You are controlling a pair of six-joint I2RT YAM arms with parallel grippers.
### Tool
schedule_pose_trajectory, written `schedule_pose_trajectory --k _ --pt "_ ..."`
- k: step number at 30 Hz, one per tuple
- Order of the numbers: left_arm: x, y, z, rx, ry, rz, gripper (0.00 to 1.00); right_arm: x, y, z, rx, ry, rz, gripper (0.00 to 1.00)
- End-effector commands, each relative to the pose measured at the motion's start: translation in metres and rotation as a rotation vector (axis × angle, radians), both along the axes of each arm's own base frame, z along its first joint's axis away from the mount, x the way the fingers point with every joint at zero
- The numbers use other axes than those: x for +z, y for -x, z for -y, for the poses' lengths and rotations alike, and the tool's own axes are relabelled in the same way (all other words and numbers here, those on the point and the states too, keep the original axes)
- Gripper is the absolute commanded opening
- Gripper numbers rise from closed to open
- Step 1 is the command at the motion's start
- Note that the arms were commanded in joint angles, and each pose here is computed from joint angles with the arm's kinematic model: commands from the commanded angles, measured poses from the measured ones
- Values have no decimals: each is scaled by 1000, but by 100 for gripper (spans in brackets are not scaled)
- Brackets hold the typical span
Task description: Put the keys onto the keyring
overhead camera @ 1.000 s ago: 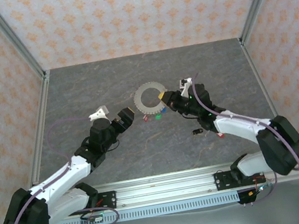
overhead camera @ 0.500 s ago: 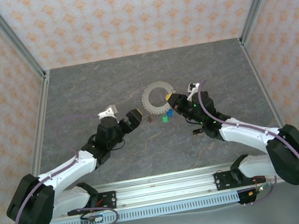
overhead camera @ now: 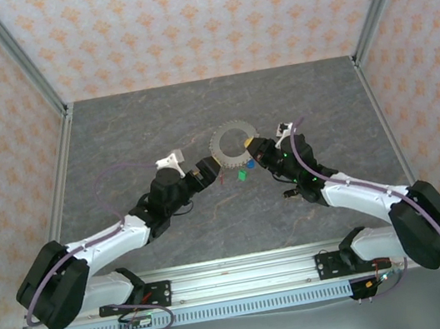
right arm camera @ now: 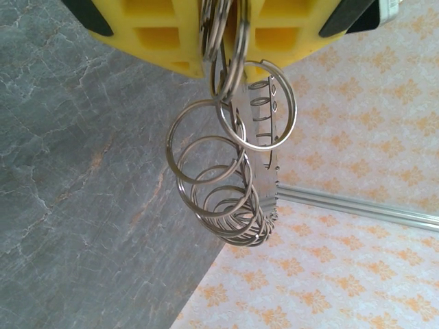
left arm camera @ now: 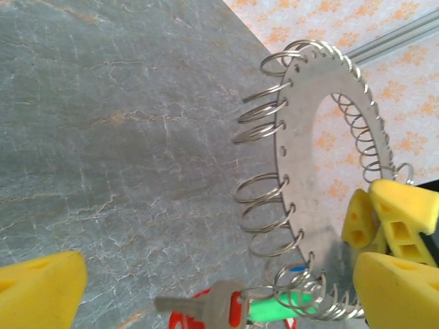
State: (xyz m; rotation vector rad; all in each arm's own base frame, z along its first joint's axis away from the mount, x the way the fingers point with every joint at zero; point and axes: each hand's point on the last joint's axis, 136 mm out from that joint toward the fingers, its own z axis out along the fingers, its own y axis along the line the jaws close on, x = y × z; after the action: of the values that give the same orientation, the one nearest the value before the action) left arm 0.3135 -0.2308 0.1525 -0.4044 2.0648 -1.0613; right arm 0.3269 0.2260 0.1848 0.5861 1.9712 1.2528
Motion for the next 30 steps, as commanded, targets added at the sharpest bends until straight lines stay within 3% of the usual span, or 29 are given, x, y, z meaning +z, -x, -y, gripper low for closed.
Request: schedule_pose_trajectory --k 1,7,15,21,30 --pt "22 -6 16 -34 84 47 100 24 -4 -8 9 -72 54 0" --pt "30 -7 34 -70 127 58 94 32 -3 -16 41 -127 54 0" --pt "40 -13 48 -76 181 70 74 39 2 -24 76 -165 53 0" --pt "43 -18 55 -70 195 77 64 46 9 -30 113 -182 53 0" --pt "40 -20 50 -45 183 83 31 33 23 -40 185 -149 18 1"
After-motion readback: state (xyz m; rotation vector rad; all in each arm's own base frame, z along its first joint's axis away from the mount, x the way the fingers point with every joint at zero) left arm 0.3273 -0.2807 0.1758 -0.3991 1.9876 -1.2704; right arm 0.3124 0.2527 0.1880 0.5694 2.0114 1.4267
